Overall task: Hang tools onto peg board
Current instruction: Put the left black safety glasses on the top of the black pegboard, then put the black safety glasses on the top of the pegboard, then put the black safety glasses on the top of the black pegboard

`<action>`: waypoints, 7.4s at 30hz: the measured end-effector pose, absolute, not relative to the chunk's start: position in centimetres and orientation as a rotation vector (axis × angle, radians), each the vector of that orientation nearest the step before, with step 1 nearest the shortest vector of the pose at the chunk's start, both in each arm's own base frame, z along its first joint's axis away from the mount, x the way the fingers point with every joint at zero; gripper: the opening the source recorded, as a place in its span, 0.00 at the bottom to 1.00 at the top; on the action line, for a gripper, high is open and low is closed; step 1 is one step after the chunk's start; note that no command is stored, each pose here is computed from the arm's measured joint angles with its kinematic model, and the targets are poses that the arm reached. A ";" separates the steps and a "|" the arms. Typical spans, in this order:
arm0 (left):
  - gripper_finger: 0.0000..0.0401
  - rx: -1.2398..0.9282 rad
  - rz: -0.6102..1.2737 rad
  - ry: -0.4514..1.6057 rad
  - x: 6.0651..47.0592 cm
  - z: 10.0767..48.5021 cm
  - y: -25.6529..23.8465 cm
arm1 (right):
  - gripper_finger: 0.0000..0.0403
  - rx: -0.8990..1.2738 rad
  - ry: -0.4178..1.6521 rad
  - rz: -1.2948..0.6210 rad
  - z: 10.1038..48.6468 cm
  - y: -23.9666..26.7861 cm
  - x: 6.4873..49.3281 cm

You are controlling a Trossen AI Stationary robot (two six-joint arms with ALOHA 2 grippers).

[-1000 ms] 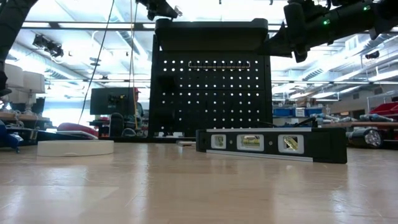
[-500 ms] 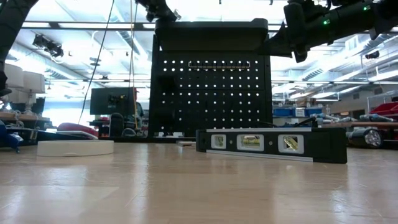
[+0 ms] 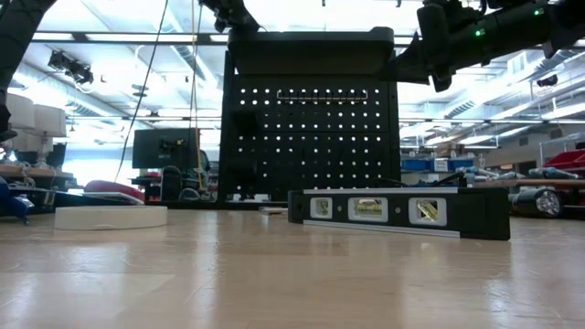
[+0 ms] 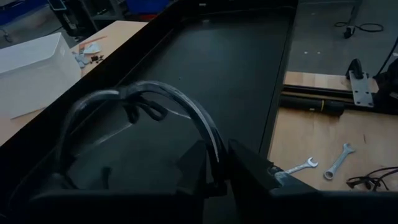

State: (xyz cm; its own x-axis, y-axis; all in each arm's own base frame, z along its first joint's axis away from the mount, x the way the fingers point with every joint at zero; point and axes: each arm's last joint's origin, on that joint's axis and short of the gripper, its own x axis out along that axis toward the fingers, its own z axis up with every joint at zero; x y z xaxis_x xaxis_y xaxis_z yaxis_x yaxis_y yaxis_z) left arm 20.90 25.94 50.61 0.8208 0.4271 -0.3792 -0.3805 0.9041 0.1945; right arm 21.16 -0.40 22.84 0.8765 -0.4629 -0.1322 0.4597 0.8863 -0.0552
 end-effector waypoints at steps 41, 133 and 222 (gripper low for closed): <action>0.29 0.245 0.429 0.406 21.9 51.3 25.2 | 0.12 -0.034 0.141 -0.481 22.9 -0.4 21.2; 0.23 0.081 0.285 0.028 22.7 23.3 0.4 | 0.14 -0.170 1.150 -0.196 15.6 -3.6 27.1; 0.23 0.166 0.288 0.060 22.7 23.2 0.4 | 0.51 -0.280 1.400 -0.059 22.0 10.3 22.5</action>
